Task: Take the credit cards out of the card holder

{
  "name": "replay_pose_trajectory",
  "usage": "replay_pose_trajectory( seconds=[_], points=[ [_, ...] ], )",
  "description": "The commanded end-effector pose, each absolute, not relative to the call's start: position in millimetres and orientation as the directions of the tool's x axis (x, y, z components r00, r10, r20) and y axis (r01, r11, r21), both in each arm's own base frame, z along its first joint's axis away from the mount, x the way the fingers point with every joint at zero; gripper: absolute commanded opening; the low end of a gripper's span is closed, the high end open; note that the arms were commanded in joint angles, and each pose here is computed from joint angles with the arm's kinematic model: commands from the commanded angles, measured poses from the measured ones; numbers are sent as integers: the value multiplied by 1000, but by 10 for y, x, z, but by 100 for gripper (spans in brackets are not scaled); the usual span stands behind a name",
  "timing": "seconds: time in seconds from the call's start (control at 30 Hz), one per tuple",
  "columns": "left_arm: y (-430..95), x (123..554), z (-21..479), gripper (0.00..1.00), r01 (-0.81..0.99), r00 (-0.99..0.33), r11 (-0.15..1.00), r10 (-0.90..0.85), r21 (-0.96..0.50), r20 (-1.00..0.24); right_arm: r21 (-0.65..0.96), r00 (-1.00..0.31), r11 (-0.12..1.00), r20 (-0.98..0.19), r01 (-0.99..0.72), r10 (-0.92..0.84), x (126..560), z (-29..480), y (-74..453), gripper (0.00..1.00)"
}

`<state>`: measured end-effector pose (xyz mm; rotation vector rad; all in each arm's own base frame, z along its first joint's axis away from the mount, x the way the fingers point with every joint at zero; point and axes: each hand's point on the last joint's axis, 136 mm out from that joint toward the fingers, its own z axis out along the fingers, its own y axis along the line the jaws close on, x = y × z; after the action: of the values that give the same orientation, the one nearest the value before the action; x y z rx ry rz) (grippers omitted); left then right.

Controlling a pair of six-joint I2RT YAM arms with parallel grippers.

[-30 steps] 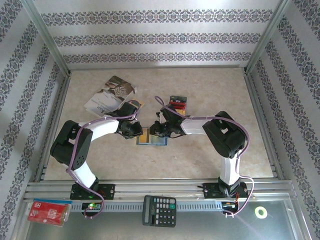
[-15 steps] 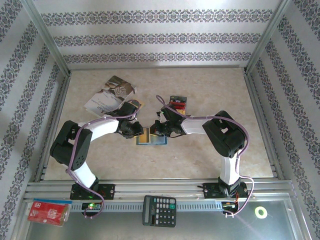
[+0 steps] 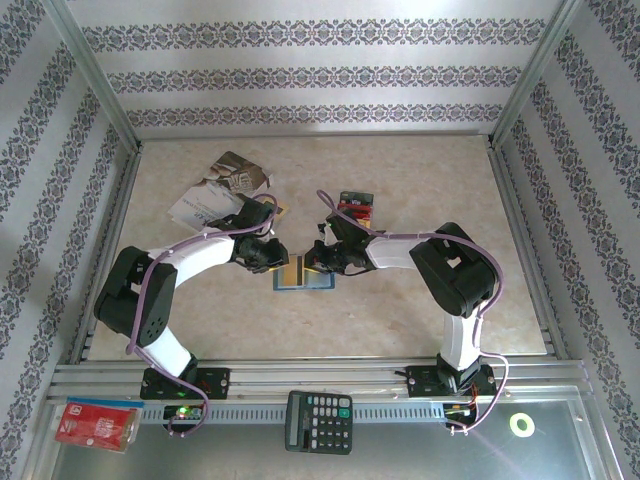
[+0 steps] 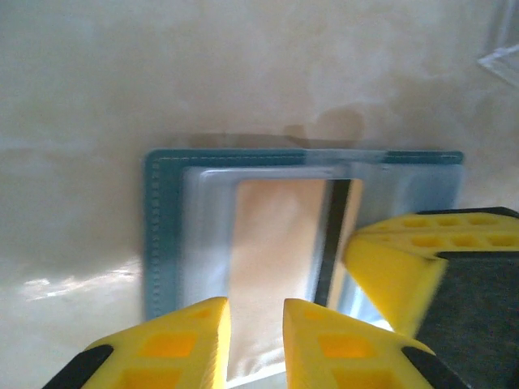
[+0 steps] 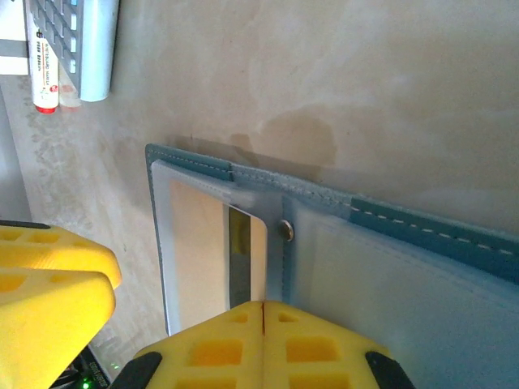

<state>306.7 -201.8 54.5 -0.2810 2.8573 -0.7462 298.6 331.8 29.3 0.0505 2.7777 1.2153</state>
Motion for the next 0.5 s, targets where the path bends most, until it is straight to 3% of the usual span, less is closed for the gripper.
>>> replay_pose_trajectory(
  seconds=[0.0,0.2,0.47],
  points=[
    [-2196,3095,566,22,-130,-970,812,-224,-569,-98,730,-991,683,-104,-20,83,3010,331,3271,4],
    [-1995,3016,328,23,-177,-969,873,-235,-454,-75,738,-993,674,-97,-23,73,2992,312,3286,10],
    [-1922,2889,94,23,-214,-968,883,-249,-418,-32,741,-996,671,-72,-22,47,2930,240,3353,18]
  ],
)
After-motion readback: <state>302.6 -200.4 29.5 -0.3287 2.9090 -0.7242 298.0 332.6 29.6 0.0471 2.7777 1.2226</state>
